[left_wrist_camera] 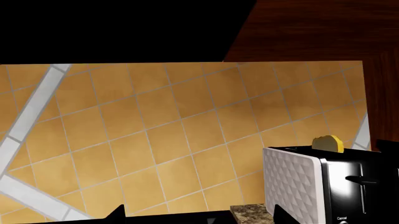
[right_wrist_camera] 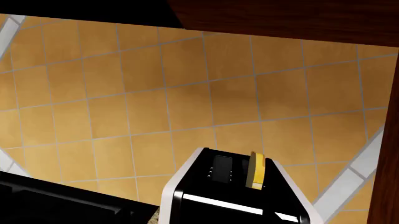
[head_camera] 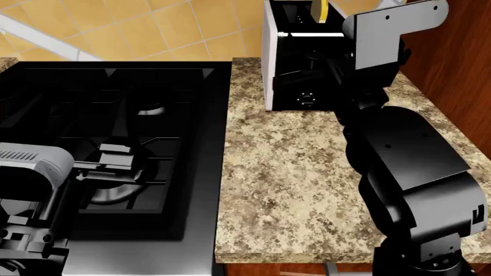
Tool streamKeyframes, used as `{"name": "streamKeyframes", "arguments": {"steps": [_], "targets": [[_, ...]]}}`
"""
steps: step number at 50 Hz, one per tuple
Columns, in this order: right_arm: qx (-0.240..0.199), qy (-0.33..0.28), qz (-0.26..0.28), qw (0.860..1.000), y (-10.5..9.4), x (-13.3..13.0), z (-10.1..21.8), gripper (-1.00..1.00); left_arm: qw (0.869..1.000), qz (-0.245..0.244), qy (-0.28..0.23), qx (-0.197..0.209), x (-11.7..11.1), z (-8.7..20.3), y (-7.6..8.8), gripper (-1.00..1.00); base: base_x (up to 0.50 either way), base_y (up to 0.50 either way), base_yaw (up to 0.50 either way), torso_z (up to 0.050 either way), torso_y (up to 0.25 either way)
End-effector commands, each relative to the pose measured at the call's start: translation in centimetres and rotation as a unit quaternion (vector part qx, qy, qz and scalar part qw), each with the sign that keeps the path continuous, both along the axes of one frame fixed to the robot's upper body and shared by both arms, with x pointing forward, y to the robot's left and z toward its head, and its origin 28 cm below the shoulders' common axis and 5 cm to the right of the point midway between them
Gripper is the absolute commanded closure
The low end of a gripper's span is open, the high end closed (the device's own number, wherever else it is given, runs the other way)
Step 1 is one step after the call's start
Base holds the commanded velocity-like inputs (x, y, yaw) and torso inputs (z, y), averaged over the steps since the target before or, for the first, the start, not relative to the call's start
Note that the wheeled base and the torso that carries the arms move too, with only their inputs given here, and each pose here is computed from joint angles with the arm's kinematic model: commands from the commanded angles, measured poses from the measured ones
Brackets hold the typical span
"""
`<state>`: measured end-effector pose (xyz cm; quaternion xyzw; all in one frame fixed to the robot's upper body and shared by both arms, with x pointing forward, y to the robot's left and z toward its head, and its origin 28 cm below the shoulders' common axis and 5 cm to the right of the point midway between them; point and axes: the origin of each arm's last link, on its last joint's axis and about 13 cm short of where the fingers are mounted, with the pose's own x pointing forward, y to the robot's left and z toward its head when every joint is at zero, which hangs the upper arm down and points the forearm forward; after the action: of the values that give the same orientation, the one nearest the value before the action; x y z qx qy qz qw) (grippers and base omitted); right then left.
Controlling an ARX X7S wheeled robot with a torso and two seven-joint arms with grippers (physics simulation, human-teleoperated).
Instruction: Push down the lever of the toaster to turn it on.
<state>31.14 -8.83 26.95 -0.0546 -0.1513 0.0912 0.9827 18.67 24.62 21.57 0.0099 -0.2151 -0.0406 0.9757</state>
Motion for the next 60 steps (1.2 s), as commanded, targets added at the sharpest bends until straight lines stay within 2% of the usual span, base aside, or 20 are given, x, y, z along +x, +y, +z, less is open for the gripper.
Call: {"name": "streamKeyframes", "arguments": {"steps": [1, 36, 50, 60], "targets": [[0.002, 0.019, -0.016, 1.0, 0.0, 1.2, 0.0, -1.0, 1.0, 0.0, -0.001, 0.001, -0.1, 0.1, 0.0, -1.0, 0.0, 0.0, 0.0, 0.0, 0.0], [0.004, 0.038, -0.044, 0.998, 0.0, 2.9, -0.1, -1.0, 1.0, 0.0, -0.001, 0.002, 0.0, 0.1, 0.0, -1.0, 0.0, 0.0, 0.0, 0.0, 0.0], [0.01, 0.044, -0.052, 0.998, 0.0, 4.7, 0.8, -1.0, 1.0, -0.001, 0.001, 0.003, 0.0, 0.1, 0.0, -1.0, 0.0, 0.0, 0.0, 0.0, 0.0], [0.003, 0.052, -0.065, 0.997, -0.4, 5.0, 0.6, -1.0, 1.0, 0.0, 0.002, 0.003, 0.0, 0.0, 0.0, -1.0, 0.0, 0.0, 0.0, 0.0, 0.0]]}}
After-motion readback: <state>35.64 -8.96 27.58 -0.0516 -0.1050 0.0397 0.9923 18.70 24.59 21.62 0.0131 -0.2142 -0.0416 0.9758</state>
